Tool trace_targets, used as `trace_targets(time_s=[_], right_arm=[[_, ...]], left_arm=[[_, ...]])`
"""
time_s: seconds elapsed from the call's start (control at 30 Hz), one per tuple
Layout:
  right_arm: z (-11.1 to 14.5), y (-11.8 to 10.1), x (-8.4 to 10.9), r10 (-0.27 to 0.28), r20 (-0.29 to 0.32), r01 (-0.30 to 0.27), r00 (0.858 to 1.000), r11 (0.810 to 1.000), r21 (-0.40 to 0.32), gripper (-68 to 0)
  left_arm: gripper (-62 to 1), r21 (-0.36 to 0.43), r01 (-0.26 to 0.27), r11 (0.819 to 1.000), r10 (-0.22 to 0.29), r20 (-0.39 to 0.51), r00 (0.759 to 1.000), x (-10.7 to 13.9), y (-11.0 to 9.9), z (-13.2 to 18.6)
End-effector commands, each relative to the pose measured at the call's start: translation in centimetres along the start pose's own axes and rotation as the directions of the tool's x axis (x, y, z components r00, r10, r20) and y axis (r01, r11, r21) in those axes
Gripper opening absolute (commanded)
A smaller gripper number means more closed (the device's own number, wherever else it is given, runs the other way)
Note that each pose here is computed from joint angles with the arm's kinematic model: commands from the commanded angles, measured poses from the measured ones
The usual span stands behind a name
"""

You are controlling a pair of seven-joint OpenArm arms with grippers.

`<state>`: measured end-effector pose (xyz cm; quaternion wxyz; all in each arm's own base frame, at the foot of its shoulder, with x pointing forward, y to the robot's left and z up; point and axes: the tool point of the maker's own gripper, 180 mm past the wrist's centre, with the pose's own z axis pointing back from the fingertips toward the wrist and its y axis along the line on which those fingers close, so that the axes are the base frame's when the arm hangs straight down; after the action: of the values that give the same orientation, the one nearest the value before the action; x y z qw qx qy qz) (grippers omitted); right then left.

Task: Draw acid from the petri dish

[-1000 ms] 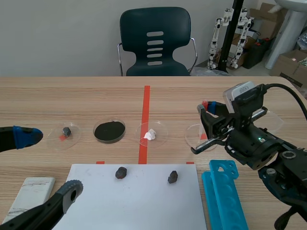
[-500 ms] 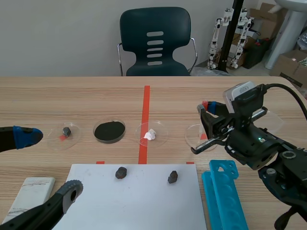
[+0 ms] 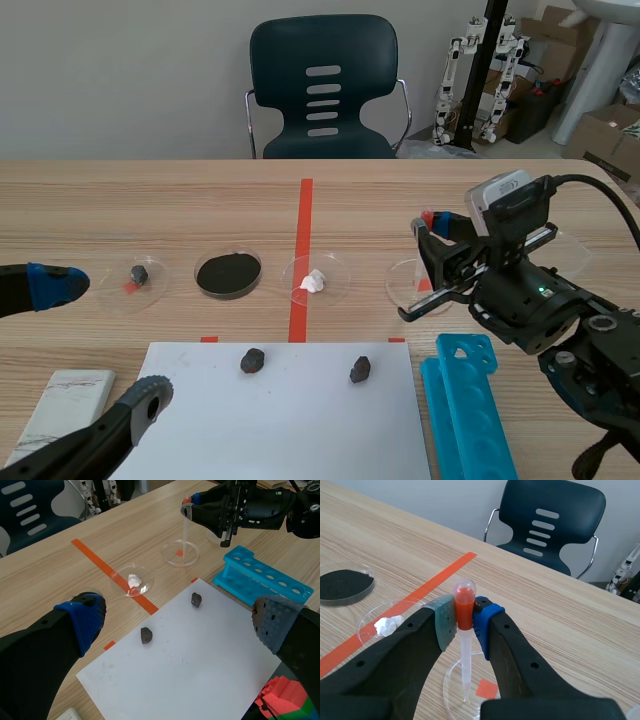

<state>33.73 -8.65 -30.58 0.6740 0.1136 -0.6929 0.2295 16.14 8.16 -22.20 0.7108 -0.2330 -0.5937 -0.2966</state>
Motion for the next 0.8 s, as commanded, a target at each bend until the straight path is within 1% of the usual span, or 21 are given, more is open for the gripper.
trace_targets(time_s=[0.0,0.57,0.77], right_arm=[[-0.45,-0.92,1.20,0.014,0.041,-0.014,0.999,1.000,-0.016,-57.9],[-0.45,-0.99,1.26,0.011,0.044,-0.011,0.999,1.000,-0.018,-57.9],[-0.50,-1.30,1.99,0.027,0.057,-0.026,0.998,1.000,-0.017,-57.9]], left_arm=[[0.6,-0.001,-0.007,1.000,0.007,0.029,1.000,0.70,-0.07,-0.07],[0.6,-0.001,-0.007,1.000,0.007,0.029,1.000,0.70,-0.07,-0.07],[0.6,-0.001,-0.007,1.000,0.007,0.029,1.000,0.70,-0.07,-0.07]])
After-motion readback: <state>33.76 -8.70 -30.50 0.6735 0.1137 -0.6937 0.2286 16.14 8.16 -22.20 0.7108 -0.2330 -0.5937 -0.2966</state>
